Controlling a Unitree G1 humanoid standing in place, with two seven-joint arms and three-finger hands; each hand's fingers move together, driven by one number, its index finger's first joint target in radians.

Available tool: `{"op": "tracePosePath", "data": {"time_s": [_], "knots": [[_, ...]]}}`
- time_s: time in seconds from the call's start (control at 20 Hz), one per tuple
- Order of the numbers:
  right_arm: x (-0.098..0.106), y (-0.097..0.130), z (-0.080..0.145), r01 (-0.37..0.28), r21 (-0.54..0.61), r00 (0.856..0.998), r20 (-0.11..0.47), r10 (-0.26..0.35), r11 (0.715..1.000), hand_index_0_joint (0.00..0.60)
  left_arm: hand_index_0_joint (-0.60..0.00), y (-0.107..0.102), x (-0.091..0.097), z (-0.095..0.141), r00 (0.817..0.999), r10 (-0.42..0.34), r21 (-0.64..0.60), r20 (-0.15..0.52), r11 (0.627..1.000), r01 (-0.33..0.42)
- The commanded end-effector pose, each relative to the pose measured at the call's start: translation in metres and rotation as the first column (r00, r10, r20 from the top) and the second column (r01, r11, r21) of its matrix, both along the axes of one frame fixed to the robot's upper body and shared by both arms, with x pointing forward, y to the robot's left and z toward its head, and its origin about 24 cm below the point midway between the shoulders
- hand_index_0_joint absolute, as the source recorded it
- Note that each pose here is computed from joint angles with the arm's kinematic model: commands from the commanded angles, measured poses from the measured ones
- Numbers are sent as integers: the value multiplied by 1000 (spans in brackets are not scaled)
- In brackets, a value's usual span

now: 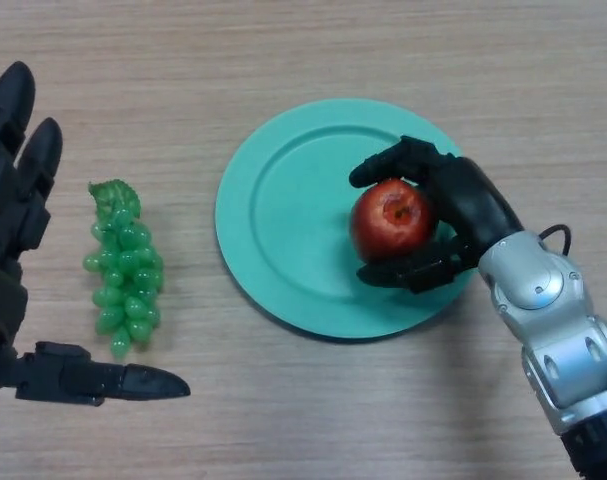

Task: Pick up the red apple and place it on the plate

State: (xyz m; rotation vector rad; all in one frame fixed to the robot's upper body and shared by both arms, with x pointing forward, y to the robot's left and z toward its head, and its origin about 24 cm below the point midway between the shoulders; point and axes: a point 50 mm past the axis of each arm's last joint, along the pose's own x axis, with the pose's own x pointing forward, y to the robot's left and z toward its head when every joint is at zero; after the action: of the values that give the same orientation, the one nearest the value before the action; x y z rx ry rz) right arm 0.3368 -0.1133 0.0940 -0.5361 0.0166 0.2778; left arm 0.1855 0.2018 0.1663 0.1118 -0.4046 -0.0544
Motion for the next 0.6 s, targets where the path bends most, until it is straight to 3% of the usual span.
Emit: {"op": "tracePosePath", "data": {"time_s": [0.05, 0.1, 0.3, 0.35, 0.55, 0.6], "knots": [[10, 3, 53, 21, 28, 967, 254, -27, 999, 101, 0, 3, -17, 28, 973, 14, 55, 232, 998, -27], [10, 6, 70, 9, 50, 957, 291, -23, 999, 3, 0, 3, -17, 28, 973, 15, 57, 232, 998, -29], [-18, -4, 132, -78, 165, 916, 401, 5, 983, 0, 0, 2, -16, 33, 974, 7, 60, 227, 998, -21], [-31, -13, 146, -103, 189, 900, 435, 10, 977, 0, 0, 4, -16, 35, 974, 3, 66, 226, 998, -18], [-70, -51, 166, -130, 270, 844, 535, -37, 954, 0, 0, 6, -10, 43, 968, -1, 89, 250, 996, -22], [-77, -58, 166, -130, 282, 836, 547, -47, 951, 0, 0, 8, -8, 44, 968, 2, 90, 253, 996, -26]]}}
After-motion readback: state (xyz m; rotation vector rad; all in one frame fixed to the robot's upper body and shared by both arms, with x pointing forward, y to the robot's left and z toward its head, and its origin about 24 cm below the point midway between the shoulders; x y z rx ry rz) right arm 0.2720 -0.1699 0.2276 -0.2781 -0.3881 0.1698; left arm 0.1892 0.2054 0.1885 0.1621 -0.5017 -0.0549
